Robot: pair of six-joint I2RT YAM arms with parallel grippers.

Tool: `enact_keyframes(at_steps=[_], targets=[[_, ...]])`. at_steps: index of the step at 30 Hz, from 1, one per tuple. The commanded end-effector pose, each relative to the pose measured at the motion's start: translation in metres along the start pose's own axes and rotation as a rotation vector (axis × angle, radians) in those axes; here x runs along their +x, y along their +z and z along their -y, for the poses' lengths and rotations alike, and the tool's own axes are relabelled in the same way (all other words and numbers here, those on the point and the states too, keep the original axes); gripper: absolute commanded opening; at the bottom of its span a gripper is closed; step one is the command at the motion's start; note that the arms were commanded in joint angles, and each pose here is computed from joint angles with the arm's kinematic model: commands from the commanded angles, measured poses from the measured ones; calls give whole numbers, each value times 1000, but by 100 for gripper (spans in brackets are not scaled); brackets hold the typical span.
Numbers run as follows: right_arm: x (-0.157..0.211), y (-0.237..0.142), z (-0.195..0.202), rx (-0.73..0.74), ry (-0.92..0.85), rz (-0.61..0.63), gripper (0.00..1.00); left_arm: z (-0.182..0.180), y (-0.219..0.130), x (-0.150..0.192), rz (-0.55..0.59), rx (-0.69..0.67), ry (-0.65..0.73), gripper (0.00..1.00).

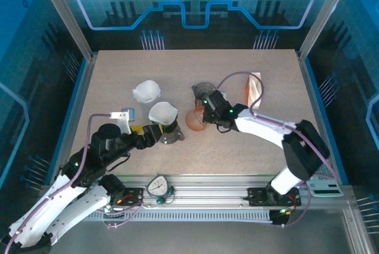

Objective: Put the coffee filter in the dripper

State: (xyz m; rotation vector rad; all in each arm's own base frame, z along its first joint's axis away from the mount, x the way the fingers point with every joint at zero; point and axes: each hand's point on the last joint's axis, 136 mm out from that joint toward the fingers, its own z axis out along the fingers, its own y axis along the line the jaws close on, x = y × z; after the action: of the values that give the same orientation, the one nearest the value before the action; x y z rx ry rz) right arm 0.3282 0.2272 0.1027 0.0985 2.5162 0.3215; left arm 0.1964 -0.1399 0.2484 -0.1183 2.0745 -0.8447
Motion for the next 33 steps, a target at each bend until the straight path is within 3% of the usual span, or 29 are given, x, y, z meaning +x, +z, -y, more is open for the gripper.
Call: enact_keyframes(at_steps=[1, 9, 18, 20, 26, 33], targets=[[5, -27, 19, 25, -78, 19, 8, -4, -2, -5, 29, -16, 23, 99], [55, -48, 58, 121, -219, -65, 8, -4, 1, -6, 36, -20, 18, 99], [78, -44, 42, 105, -324, -105, 11, -8, 4, -2, 23, -29, 3, 99], [79, -44, 40, 105, -321, -110, 18, -8, 4, -1, 20, -29, -3, 99], [55, -58, 30, 86, -321, -35, 51, -8, 5, 0, 17, -27, -5, 99], [-14, -58, 19, 9, -174, 66, 67, -9, 7, 1, 21, -24, -14, 99]])
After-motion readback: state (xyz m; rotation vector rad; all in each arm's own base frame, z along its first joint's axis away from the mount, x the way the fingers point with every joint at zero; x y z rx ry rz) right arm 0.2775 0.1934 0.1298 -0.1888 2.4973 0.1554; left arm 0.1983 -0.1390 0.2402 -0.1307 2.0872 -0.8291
